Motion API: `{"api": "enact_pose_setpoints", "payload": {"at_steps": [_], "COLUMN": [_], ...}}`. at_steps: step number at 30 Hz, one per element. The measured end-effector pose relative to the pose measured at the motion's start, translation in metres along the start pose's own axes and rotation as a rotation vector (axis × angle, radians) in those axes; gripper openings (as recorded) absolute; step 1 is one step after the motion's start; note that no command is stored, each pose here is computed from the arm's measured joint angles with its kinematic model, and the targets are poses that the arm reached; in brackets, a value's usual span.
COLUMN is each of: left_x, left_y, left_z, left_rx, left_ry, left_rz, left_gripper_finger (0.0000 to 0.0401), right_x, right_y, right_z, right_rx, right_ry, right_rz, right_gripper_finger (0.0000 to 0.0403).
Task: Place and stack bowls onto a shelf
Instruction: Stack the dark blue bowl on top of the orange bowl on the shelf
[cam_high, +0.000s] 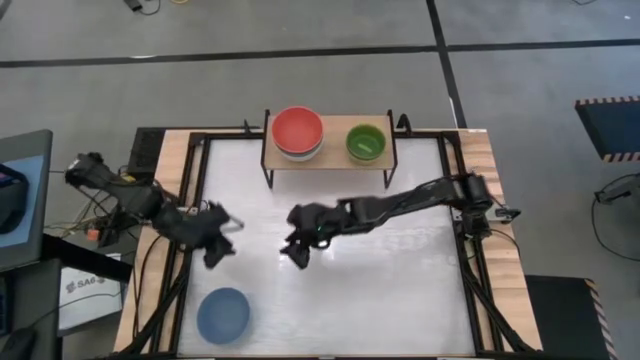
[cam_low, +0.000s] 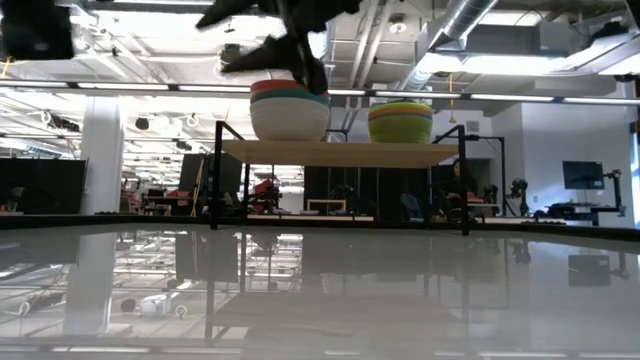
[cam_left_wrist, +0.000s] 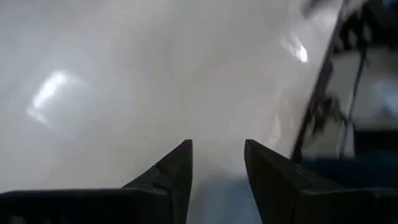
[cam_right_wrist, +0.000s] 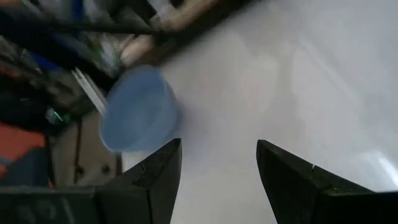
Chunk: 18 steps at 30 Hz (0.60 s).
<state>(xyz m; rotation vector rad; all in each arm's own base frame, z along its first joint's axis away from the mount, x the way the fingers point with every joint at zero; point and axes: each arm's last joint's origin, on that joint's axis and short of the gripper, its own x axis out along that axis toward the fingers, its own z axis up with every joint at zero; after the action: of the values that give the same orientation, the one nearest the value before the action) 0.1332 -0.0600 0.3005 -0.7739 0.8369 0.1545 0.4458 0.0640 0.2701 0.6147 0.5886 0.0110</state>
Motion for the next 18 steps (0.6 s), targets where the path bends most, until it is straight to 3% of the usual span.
{"api": "enact_pose_setpoints", "payload": {"at_steps": [5,9,11,18], "left_x": [0.013,0.01,0.008,0.003], "left_y": [-0.008,-0.006,-0.005,-0.001], "left_z": [-0.028,-0.041,-0.044,-0.052], "left_rx": [0.071,0.149,0.189,0.278], "left_ry": [0.2,0.323,0.354,0.391], "left_rz": [-0.017,-0.001,-0.005,0.009], "left_gripper_finger": [0.0117,0.0116,0.0116,0.0116], "right_x": [0.047,0.084,0.104,0.164], "right_y": [0.008,0.02,0.027,0.032], "right_z": [-0.023,-0.03,-0.031,-0.054], "right_rx": [0.046,0.1,0.122,0.134], "right_ry": [0.068,0.009,-0.032,0.026], "right_rz": [-0.018,0.032,0.085,0.044], "right_gripper_finger": [0.0232,0.0232,0.0232,0.0232]}}
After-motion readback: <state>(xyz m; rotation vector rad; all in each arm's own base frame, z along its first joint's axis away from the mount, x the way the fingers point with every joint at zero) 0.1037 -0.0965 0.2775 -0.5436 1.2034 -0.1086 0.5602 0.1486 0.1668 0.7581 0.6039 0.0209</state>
